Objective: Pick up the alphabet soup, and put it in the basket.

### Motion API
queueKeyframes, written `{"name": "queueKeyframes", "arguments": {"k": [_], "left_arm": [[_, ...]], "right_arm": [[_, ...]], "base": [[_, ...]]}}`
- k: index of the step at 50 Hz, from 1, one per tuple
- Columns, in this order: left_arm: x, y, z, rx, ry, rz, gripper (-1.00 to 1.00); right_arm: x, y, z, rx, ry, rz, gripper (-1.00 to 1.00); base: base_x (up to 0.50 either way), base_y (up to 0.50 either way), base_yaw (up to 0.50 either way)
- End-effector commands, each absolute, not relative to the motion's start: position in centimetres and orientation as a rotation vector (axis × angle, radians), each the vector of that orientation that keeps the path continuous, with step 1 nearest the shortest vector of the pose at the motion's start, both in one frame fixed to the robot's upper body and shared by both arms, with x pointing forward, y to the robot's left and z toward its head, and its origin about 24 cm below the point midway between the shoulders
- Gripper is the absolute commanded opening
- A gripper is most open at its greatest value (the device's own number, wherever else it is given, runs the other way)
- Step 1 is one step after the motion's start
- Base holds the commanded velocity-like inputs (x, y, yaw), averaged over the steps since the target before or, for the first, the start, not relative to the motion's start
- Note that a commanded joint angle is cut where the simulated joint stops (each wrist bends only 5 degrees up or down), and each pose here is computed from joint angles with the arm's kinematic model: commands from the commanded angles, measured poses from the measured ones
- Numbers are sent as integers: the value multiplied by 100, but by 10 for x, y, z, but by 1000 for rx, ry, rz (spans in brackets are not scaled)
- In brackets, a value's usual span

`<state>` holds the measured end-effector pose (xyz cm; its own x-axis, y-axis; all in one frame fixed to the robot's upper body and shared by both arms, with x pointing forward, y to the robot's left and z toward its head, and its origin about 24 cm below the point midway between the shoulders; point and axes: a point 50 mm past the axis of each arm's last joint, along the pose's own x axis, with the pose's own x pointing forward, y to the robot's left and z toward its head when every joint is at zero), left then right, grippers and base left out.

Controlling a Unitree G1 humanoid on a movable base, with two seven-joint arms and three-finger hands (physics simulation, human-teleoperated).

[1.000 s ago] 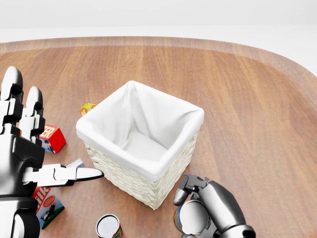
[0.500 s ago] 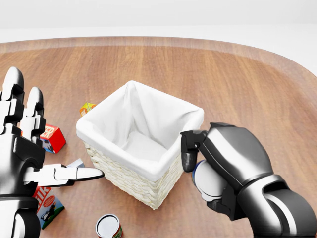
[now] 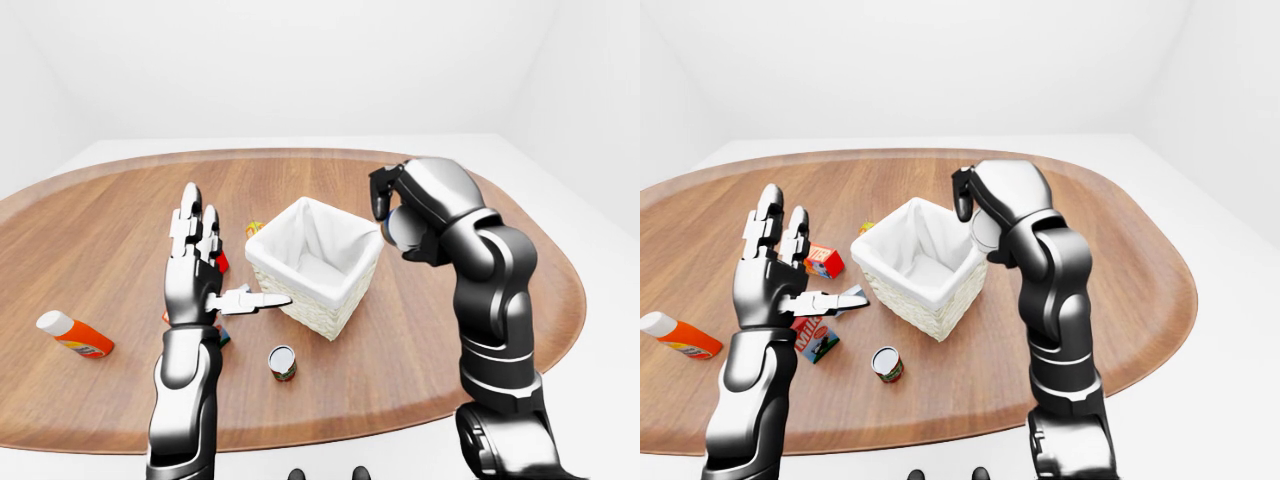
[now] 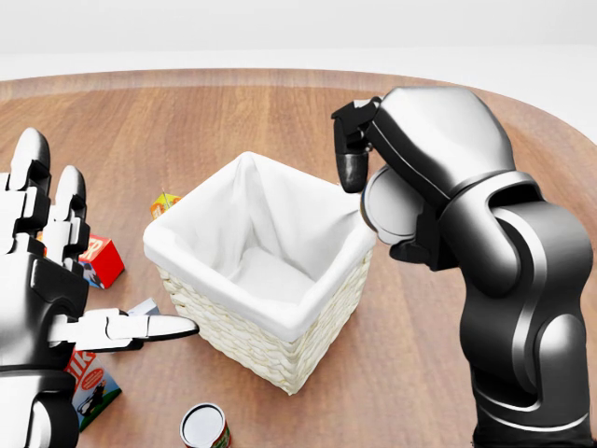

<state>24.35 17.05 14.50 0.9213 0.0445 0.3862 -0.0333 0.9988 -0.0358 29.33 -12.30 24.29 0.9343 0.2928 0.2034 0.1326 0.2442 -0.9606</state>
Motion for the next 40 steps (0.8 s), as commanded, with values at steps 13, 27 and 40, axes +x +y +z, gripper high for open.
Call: {"name": "queueKeyframes", "arguments": {"k": [13,27,40], "left_arm": [[243,169,145,-26,-399,37,100],[245,170,142,-25,-382,37,100],[247,170,140,-28,-374,36,100]], "right_arm": [[377,-105,271,-866,-408,318,-100],[413,-89,251,-756,-211,378,-100],[424,-76,200,-833,68,462,-100]], "base": [[0,0,0],[0,0,0],[0,0,0]]}}
